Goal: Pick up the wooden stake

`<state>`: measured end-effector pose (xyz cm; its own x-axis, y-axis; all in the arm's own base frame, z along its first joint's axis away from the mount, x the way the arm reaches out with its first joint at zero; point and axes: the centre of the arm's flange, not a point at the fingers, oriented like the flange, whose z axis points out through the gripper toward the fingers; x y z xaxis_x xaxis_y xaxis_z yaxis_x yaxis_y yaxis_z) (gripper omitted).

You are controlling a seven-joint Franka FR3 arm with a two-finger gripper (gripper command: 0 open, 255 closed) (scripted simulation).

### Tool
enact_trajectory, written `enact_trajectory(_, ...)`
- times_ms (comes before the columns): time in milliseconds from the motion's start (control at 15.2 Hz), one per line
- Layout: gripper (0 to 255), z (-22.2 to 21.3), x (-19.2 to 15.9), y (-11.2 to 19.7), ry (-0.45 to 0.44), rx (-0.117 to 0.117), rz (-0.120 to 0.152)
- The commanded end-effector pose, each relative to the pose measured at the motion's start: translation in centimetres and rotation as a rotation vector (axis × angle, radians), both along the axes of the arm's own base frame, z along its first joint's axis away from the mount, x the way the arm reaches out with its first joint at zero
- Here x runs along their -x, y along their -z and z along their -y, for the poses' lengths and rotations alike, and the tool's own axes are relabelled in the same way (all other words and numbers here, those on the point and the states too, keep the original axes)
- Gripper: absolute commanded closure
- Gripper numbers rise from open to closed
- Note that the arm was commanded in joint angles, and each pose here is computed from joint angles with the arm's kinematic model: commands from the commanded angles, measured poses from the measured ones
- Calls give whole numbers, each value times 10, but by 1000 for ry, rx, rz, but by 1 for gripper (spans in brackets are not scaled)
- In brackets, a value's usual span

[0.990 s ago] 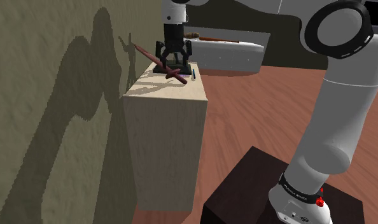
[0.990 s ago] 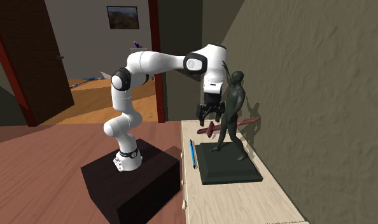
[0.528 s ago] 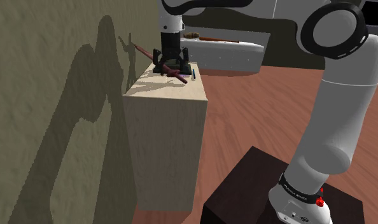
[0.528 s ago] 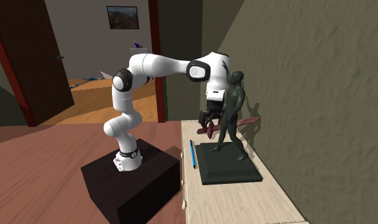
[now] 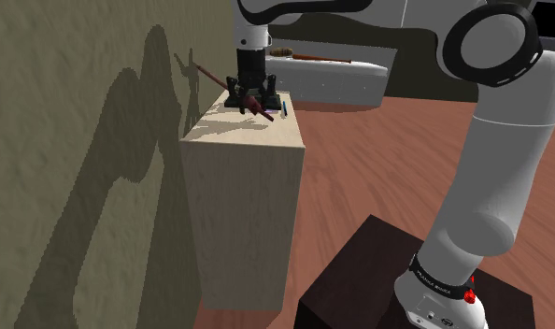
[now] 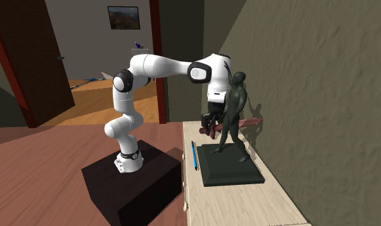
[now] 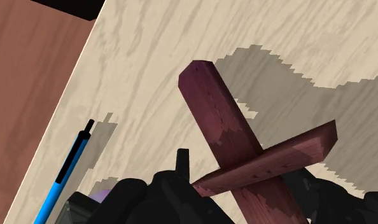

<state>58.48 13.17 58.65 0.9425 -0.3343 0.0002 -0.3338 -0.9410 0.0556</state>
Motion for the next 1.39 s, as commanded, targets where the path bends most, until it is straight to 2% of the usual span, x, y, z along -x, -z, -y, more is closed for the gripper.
enact_trajectory(0, 255, -1, -2, 3, -3, -1, -3)
enact_trajectory(198, 255, -1, 0, 3, -3, -1, -3)
enact_trajectory(1188, 255, -1, -1, -76, -3, -1, -3)
enact_trajectory(1320, 255, -1, 0, -77, -3, -1, -3)
